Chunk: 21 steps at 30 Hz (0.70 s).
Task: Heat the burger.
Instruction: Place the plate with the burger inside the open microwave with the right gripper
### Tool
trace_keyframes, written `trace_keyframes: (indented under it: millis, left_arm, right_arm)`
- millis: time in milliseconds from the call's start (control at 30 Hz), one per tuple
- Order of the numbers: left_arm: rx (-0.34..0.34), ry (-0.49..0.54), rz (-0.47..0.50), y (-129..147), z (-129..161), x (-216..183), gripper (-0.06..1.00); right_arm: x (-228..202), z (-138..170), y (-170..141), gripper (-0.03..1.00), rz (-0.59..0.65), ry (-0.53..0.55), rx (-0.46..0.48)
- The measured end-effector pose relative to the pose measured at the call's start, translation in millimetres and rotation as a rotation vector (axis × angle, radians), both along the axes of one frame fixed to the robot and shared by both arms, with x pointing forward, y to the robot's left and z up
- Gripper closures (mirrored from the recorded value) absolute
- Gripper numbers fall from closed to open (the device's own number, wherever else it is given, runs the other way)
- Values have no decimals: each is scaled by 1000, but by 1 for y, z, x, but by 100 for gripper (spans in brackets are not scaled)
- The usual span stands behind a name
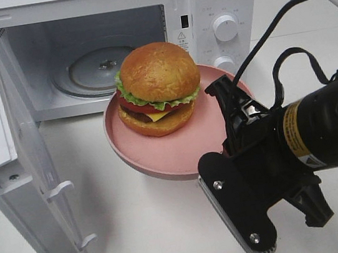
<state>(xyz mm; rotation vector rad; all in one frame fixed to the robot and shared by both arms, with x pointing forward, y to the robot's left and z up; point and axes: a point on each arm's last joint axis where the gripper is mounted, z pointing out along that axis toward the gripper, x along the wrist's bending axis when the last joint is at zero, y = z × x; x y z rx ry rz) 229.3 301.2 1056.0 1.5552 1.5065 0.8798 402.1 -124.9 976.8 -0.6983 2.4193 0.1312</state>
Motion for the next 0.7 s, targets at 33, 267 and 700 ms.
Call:
trace_keyframes:
  millis: [33, 267, 700]
  left_arm:
    - [0, 0, 0, 0, 0, 0, -3]
    - [0, 0, 0, 0, 0, 0, -3]
    - [0, 0, 0, 0, 0, 0, -3]
  right_arm:
    - [1, 0, -1, 90, 5, 3, -2]
    - [7, -2, -9, 90, 35, 60, -14]
    - [15, -2, -15, 90, 125, 85, 12]
